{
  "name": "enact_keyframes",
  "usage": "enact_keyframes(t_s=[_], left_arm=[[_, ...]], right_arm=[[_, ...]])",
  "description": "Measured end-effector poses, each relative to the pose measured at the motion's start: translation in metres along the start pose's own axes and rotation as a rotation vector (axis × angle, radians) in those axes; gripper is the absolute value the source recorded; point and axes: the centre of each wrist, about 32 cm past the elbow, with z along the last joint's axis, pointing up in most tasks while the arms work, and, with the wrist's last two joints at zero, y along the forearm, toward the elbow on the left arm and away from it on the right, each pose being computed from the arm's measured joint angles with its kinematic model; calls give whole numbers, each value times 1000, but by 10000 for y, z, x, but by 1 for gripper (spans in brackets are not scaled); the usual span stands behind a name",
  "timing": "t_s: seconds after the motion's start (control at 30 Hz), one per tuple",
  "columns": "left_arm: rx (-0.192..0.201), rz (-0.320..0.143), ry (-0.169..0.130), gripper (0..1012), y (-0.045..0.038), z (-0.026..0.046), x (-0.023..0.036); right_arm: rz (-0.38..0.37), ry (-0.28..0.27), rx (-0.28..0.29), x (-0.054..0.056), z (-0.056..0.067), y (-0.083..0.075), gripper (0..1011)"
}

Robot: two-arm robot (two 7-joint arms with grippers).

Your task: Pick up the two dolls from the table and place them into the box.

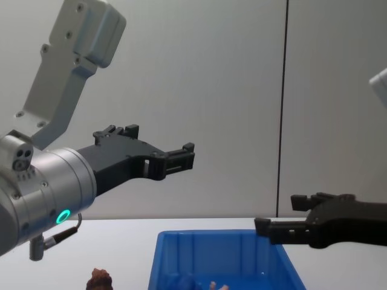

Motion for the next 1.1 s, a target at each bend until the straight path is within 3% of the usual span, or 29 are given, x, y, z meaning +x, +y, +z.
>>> enact_keyframes(t_s=[0.73,0.93,1.1], left_arm=[[1,0,0,1001,2,-2,-1],[17,13,-2,1001,29,3,-12],[53,42,10,1001,99,1,-40]], right_arm=[[-59,28,39,147,-121,-410,1001],[-66,32,45,166,-139,-474,1001],[-69,35,47,173,-148,-503,1001]])
